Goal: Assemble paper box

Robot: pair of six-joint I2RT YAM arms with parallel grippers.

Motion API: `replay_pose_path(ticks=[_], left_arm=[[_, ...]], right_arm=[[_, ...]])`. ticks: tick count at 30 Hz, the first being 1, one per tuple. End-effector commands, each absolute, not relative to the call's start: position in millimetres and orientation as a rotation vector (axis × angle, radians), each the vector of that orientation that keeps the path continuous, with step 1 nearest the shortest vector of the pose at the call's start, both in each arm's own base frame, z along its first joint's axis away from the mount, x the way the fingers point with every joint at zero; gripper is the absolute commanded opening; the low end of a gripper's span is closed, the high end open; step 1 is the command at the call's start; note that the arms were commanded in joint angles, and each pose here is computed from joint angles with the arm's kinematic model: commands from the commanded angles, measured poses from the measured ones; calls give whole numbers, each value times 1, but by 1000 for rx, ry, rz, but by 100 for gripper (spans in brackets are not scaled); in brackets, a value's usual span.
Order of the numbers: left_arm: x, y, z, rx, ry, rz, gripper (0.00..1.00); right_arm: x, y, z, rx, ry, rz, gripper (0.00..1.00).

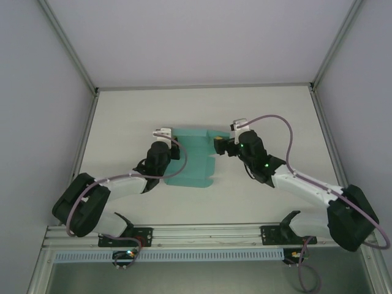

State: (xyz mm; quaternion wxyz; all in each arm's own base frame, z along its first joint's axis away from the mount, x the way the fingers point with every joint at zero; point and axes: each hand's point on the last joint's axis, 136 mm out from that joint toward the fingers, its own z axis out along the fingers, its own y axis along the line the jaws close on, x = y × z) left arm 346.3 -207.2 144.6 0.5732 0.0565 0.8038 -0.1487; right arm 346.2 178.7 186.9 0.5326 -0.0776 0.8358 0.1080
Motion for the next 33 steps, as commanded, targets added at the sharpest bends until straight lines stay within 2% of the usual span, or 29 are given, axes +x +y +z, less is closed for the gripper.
replay_pose_path(ticks=[1, 6, 10, 18, 25, 33], left_arm=[[352, -203, 170, 74, 1848, -364, 0], [351, -199, 178, 51, 1837, -389, 0], [346, -204, 179, 85, 1834, -426, 0], [343, -209, 169, 127, 1858, -442, 0], [341, -225, 163, 198, 1870, -466, 0], [342, -226, 164, 175, 1870, -447, 0]], right_arm=[[327, 147, 148, -156, 2165, 124, 100], [320, 157, 123, -199, 2258, 204, 100], [338, 161, 115, -181, 2248, 182, 100], [377, 215, 155, -305, 2097, 339, 100], [385, 241, 137, -456, 2146, 158, 100], [392, 242, 128, -439, 2147, -31, 100]])
